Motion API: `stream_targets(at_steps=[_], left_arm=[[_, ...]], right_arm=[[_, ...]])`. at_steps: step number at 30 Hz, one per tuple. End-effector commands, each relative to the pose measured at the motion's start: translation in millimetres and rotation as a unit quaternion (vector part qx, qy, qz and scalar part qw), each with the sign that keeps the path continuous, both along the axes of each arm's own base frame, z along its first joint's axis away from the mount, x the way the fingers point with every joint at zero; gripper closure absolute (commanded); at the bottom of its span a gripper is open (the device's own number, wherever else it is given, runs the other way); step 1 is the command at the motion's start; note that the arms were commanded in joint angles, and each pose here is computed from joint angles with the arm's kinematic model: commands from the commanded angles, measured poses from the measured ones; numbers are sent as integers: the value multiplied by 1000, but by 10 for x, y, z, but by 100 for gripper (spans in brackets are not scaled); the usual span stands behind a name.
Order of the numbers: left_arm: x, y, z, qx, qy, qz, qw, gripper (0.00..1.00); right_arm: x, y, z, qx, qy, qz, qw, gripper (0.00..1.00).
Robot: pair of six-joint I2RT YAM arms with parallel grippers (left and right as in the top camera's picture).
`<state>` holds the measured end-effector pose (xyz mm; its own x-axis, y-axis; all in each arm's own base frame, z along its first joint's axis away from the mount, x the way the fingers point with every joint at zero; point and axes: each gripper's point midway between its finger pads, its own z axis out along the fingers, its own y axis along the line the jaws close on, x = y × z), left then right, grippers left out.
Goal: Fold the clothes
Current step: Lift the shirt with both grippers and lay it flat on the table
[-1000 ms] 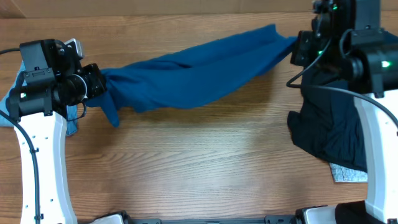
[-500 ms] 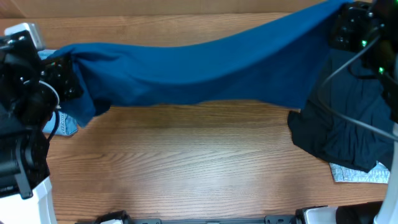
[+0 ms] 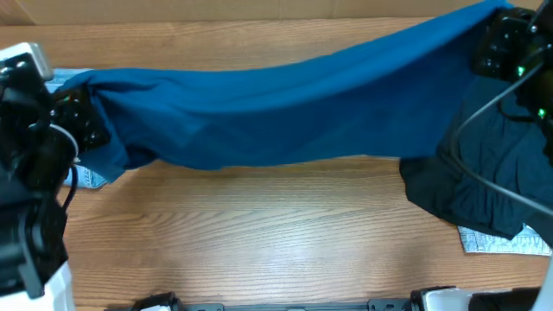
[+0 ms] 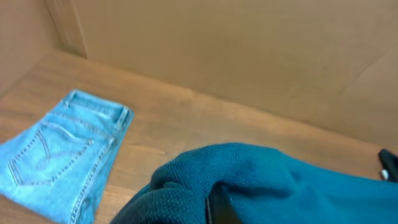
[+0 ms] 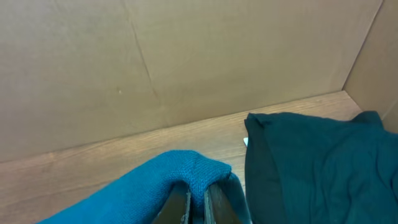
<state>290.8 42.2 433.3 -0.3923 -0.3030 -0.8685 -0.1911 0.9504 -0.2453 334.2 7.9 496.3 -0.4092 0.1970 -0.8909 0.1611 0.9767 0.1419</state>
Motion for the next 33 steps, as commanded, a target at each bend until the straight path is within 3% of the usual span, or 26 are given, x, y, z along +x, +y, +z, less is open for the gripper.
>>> stream_targets(at_steps=[1,6,12,15,18,21,24,28,30,33], left_arm=[[-309,-46,479,-4,-78,13,997,96],[-25,-46,198,-41,-25,5,999,96],[758,-108,-572,-103,95,-47,989,96],[1242,-133,-963,-126,126,-72,981,96],[1931,-304,-1053,-123,63,-156,978,96],[2291,-345,-595,-117,-38,-187,975,96],[2274,-363,178,-93,-131,-198,967,96],[1989,-489,751,-57,-163,-223,959,96],[1868,-509,782,-57,-145,-223,962,96],[1667,-612,267,-107,-24,-218,970,96]], right_arm=[[-209,-84,230,8,-38,-19,999,96],[187,-34,-164,0,28,-19,999,96],[978,41,-1037,-17,141,-19,990,96],[1455,68,-1420,-5,158,-12,987,96],[1886,72,-1441,30,111,11,993,96],[1953,-180,-1050,37,43,-8,998,96],[1814,-480,-520,43,-22,-25,998,96],[1602,-614,-233,65,-45,-7,997,96],[1536,-605,-330,74,-21,0,997,96],[1299,-520,-837,96,91,2,991,96]])
